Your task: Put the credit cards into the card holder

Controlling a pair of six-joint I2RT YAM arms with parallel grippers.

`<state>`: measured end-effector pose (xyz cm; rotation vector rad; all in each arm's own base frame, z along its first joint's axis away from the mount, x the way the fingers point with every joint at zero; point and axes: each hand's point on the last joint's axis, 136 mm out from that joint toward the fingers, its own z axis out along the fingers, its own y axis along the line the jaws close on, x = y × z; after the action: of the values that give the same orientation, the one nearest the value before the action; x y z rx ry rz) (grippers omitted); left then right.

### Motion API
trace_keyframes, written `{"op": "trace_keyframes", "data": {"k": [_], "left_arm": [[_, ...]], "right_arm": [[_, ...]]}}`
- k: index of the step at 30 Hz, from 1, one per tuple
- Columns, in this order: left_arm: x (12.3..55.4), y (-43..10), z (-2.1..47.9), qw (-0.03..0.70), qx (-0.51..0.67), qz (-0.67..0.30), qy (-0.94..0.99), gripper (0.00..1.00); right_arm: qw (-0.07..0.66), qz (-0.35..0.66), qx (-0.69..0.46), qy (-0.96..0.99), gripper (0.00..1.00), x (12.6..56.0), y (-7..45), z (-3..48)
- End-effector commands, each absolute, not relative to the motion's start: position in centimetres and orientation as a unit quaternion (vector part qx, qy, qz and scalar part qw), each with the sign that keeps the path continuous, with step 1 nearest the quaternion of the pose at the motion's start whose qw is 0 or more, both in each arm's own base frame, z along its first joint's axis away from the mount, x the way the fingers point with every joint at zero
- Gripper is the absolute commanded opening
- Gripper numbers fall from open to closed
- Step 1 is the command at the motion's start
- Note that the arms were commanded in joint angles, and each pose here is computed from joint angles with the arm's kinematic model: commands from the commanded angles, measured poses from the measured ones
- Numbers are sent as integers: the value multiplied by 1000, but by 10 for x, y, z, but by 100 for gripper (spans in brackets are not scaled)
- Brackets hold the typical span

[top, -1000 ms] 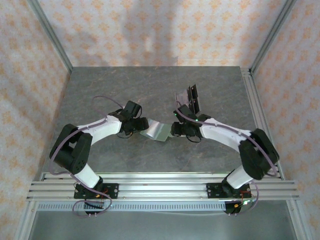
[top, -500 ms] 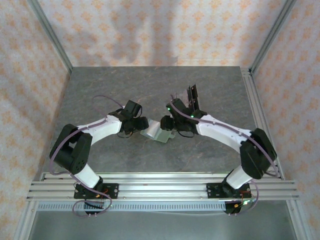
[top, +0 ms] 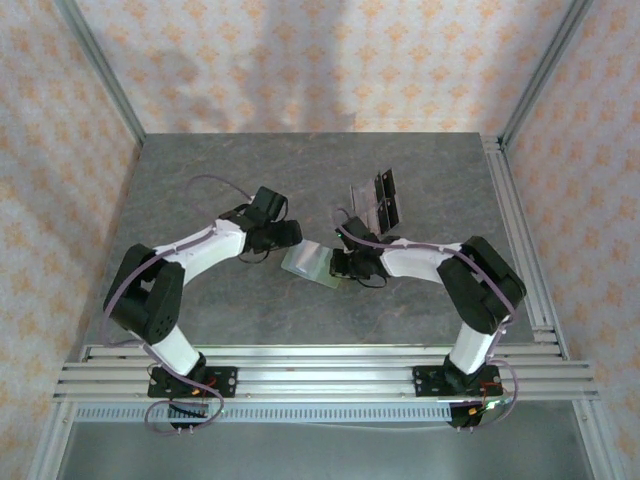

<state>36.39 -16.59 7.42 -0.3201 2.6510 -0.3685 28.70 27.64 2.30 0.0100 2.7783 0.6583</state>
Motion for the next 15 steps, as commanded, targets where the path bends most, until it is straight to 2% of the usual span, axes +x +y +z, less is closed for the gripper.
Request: {"op": "trace_keyframes", "data": {"k": [1, 15], "left_arm": [[365, -171, 66, 194, -88, -140, 967, 75], [371, -198, 46, 162, -62, -210, 962, 73]], "right_arm": [[117, 183, 20, 976, 15, 275, 252, -11], [112, 174, 21, 978, 14, 272, 247, -23]]}}
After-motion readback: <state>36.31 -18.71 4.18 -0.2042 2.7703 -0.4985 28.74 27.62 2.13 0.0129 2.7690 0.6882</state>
